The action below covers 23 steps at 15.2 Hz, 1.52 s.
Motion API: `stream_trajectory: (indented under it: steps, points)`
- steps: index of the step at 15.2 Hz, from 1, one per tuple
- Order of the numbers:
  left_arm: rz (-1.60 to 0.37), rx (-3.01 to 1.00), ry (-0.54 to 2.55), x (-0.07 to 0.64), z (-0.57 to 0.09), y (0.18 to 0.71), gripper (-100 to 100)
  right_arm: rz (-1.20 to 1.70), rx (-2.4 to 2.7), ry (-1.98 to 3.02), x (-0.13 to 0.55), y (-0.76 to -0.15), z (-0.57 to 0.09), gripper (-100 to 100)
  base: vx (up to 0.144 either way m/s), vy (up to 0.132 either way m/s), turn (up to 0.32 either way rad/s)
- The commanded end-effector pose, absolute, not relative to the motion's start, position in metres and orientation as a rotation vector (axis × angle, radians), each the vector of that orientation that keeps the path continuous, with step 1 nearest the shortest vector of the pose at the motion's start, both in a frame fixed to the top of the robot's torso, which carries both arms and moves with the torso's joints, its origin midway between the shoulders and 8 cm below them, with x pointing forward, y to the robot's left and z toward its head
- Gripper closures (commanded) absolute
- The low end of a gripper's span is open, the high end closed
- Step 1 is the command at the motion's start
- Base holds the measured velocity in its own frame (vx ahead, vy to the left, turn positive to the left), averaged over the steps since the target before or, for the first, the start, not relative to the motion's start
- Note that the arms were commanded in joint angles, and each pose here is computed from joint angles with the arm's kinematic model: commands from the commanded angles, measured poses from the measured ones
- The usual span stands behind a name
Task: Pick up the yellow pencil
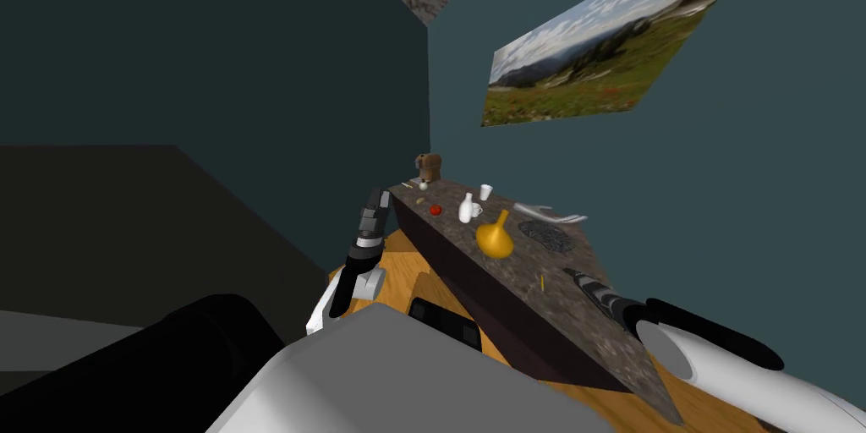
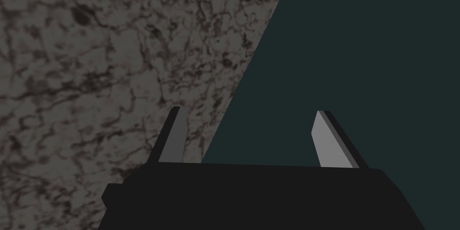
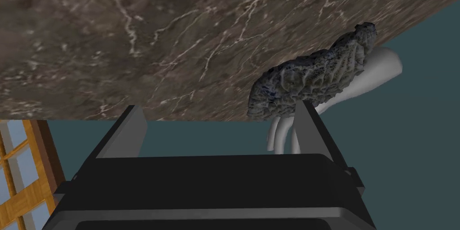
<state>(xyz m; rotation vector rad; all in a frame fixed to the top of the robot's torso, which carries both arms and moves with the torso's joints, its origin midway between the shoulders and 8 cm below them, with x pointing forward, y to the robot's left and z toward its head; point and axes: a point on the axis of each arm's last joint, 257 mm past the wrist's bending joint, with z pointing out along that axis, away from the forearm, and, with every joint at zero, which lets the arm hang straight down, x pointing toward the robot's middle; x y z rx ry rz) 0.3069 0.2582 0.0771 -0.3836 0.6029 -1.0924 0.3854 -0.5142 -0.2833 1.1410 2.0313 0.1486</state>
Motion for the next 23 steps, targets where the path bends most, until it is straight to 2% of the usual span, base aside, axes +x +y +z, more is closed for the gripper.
stream_trajectory:
  steps: [1,23]
  points:
    - [-1.092,-0.384,0.603,0.307,0.077,0.258,0,0.124,1.158,2.073,0.377,-0.517,-0.290,-100,0.008,-0.003,0.098]
    - [-1.092,-0.384,0.603,0.307,0.077,0.258,0,-0.050,1.244,2.483,0.294,-0.551,-0.317,-100,0.007,0.001,0.137]
